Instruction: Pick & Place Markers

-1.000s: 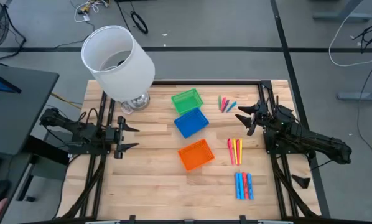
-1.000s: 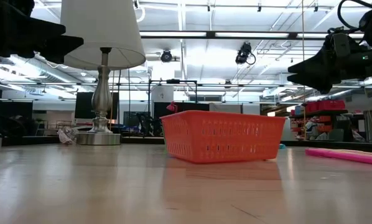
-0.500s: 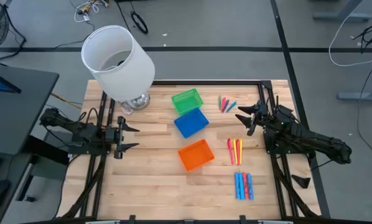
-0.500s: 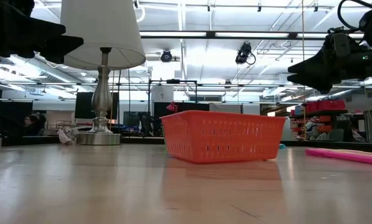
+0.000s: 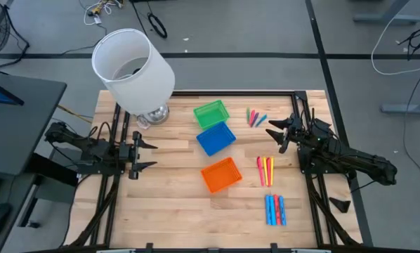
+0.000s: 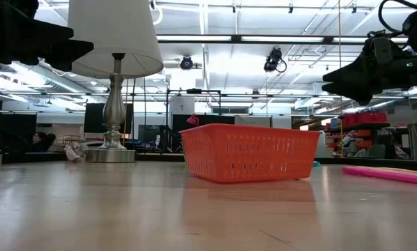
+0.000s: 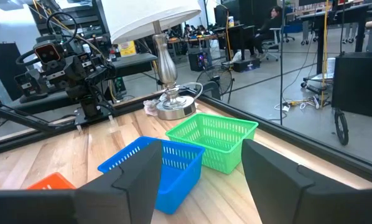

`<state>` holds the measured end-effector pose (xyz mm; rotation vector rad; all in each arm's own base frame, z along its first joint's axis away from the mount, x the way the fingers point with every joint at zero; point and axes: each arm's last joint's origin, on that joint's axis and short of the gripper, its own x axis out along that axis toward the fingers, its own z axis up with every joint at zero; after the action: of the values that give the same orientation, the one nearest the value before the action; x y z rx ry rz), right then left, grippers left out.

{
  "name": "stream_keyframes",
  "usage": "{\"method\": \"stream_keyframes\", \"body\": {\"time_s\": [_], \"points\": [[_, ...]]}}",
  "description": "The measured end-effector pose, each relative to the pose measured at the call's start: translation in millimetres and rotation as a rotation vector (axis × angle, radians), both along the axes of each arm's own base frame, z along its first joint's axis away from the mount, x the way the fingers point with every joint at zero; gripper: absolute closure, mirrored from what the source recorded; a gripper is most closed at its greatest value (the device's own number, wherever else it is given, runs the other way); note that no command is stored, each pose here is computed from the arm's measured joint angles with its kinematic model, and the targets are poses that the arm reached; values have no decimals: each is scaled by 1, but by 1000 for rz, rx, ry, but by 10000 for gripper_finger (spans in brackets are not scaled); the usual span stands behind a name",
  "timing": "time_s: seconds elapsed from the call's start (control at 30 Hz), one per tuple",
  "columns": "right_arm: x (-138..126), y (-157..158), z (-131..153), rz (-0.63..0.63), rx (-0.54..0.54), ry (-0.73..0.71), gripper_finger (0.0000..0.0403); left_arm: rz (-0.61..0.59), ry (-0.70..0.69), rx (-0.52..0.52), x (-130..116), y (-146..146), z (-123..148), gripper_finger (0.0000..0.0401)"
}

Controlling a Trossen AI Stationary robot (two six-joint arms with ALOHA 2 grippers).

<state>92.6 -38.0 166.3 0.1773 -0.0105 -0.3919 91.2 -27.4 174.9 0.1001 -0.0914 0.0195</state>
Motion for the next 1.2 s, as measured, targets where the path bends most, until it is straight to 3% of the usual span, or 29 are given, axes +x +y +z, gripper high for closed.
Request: {"method": "stream_keyframes", "body": {"time_s": [1.2], "points": [[0,0,2,0,18,-34,179,0,0,0,0,0,0,128]]}}
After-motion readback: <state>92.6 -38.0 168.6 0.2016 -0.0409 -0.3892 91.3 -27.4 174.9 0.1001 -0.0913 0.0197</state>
